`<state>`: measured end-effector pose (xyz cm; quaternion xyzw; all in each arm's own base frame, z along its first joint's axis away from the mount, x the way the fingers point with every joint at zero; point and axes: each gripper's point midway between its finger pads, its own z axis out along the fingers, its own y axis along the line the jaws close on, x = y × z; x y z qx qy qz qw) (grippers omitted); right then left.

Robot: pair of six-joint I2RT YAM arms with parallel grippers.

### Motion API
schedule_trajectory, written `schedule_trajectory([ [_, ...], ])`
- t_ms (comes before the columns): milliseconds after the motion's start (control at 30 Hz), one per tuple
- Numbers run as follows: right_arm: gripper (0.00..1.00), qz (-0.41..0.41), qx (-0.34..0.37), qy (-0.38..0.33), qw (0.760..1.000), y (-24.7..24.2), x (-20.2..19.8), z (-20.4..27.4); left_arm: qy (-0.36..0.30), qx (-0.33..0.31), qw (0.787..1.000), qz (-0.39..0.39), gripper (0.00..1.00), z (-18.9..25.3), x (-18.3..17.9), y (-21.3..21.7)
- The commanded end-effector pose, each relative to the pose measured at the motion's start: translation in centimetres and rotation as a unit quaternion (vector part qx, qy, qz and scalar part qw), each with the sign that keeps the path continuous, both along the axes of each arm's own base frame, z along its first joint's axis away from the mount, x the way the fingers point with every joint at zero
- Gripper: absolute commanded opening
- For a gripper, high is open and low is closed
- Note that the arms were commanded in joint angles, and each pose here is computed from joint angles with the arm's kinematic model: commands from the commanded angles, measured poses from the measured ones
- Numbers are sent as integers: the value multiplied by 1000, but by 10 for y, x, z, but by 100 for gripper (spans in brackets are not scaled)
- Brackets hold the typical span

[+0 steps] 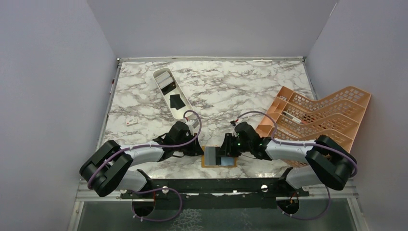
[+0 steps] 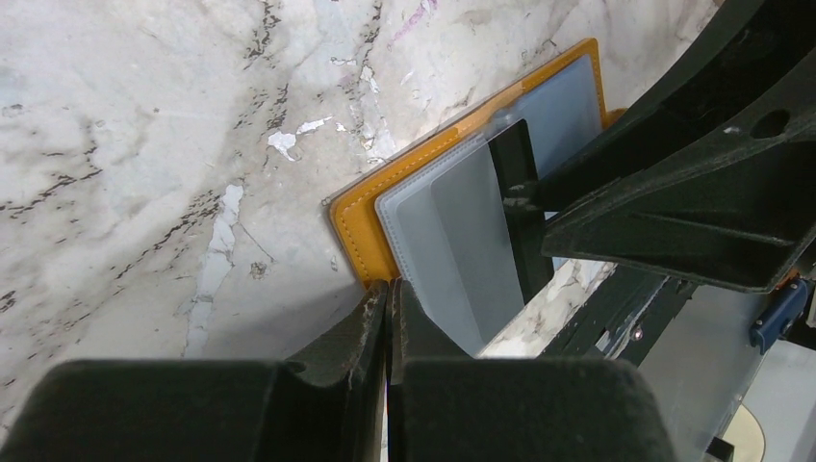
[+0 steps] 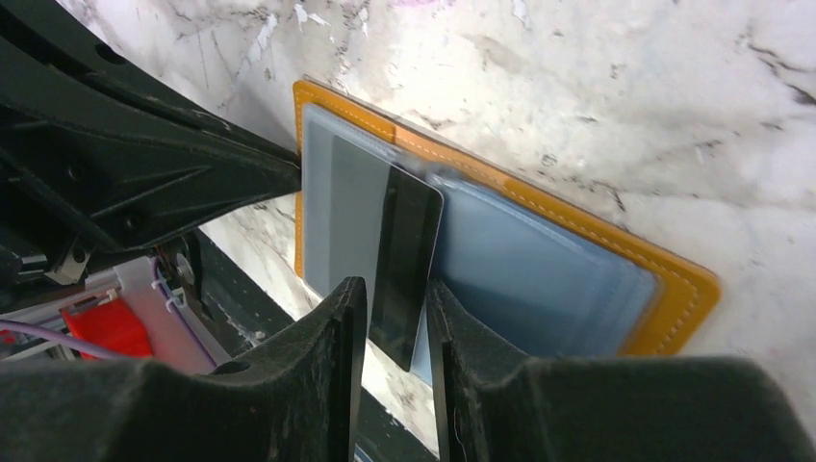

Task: Put the credit cards into the card holder
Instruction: Insert the credit card into the card holder, then adjust the credit card in the storage box.

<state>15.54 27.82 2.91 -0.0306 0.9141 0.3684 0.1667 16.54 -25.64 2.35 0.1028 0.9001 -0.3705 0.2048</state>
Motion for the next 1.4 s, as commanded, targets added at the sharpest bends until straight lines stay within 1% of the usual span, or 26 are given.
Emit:
schedule_trajectory([
  [0, 33, 20, 23, 4, 1000, 18, -3, 4, 7, 28, 1000, 4, 6, -12, -6, 11],
  [133, 28, 32, 32, 8, 999, 31, -7, 5, 9, 28, 1000, 4, 6, -12, -7, 11],
  [233, 25, 38, 36, 15, 999, 38, -9, 3, 10, 26, 1000, 3, 6, -11, -8, 10],
  [400, 24, 36, 33, 17, 999, 39, -10, 1, 6, 18, 1000, 8, 6, -4, -8, 10],
  [500, 25, 27, 14, 4, 1000, 31, -7, 1, -6, 14, 1000, 15, 6, 5, -5, 11],
  [667, 33, 0, -29, -26, 999, 9, 0, 8, -41, 7, 998, 36, 16, 29, 5, 15],
  [733, 35, -6, -37, -36, 999, 2, 0, 11, -59, 4, 997, 45, 19, 39, 9, 16],
  [800, 37, -12, -36, -45, 998, -3, 0, 18, -78, 8, 996, 53, 25, 47, 15, 19],
  [867, 39, -14, -33, -51, 998, -6, -1, 22, -100, 25, 992, 69, 29, 55, 25, 25],
  [933, 41, -13, -27, -59, 998, -8, -2, 29, -127, 48, 989, 65, 33, 65, 34, 29],
  [1067, 45, -11, -19, -78, 997, -13, -4, 43, -188, 120, 974, 41, 40, 88, 58, 38],
  [1167, 47, -12, -10, -102, 995, -17, -2, 58, -240, 182, 953, 30, 44, 110, 82, 47],
  [1267, 48, -15, -2, -123, 992, -21, -1, 71, -286, 251, 924, 20, 45, 126, 109, 58],
  [1367, 48, -16, 5, -137, 990, -24, -1, 81, -336, 325, 884, 10, 49, 139, 137, 73],
])
